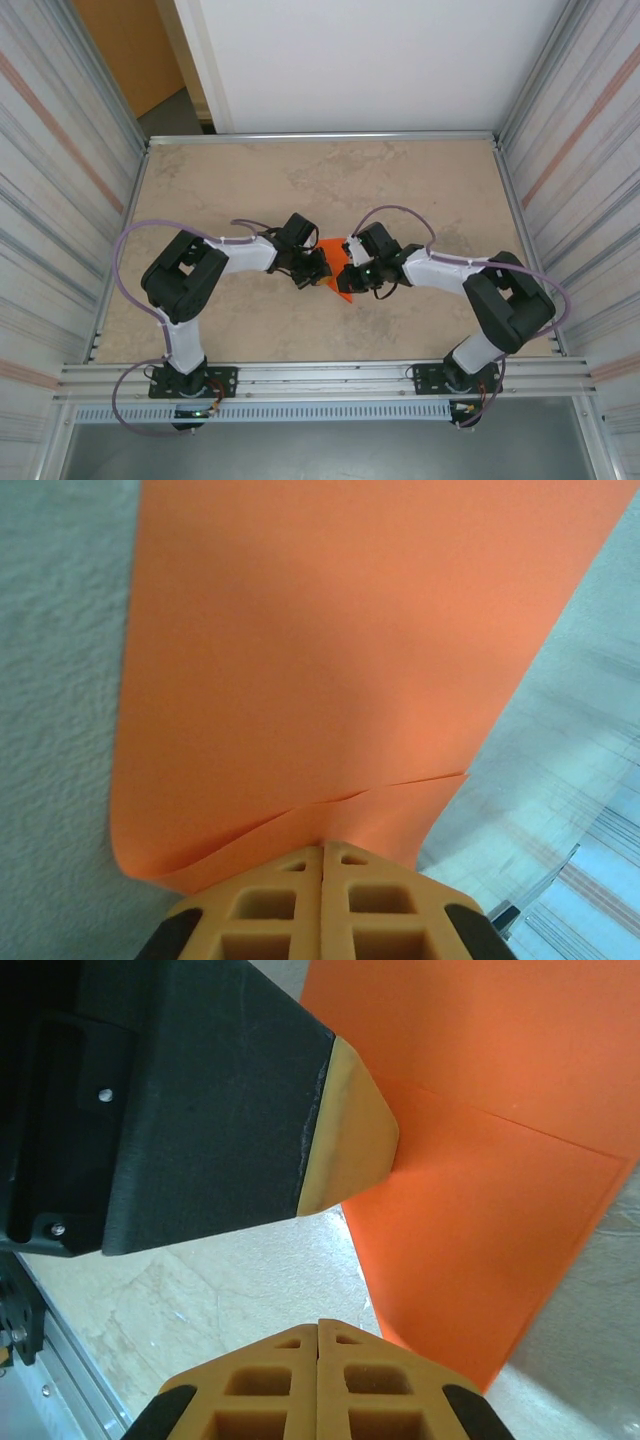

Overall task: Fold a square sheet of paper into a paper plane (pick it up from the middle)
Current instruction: Third fold the triangle at the center of the table.

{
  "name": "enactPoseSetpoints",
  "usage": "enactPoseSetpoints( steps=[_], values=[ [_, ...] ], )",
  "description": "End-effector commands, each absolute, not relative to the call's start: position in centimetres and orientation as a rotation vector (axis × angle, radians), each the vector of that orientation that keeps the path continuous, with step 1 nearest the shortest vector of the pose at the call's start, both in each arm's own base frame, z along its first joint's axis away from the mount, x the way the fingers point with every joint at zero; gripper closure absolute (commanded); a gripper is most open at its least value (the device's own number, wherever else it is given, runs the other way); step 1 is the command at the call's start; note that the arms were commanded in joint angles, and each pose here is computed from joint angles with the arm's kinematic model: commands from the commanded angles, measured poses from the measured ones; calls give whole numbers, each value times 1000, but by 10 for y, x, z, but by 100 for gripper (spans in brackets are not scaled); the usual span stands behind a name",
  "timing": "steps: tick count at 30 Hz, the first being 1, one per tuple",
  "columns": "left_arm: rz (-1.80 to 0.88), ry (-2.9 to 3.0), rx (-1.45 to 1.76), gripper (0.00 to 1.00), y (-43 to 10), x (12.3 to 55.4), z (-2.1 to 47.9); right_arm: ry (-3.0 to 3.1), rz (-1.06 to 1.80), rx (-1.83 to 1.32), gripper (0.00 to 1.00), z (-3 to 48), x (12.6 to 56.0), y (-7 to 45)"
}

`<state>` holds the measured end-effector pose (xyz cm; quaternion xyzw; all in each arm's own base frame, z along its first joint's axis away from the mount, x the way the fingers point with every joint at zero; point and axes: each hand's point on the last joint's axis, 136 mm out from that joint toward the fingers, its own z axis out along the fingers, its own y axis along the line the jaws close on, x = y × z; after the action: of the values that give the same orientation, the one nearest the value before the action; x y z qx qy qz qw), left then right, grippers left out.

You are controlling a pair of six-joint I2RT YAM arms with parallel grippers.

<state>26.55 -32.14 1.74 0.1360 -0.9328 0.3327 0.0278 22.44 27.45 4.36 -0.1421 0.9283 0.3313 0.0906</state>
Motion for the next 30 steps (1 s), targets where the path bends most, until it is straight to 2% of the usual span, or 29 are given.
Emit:
enactPoseSetpoints(
  steps=[1, 30],
  values=[
    [779, -2876, 501, 98, -292, 243, -22, 2741, 1035, -432, 96, 47, 229, 284],
    [690, -2866, 533, 98, -277, 238, -34, 2875, 877, -420, 98, 7, 226, 267]
  ],
)
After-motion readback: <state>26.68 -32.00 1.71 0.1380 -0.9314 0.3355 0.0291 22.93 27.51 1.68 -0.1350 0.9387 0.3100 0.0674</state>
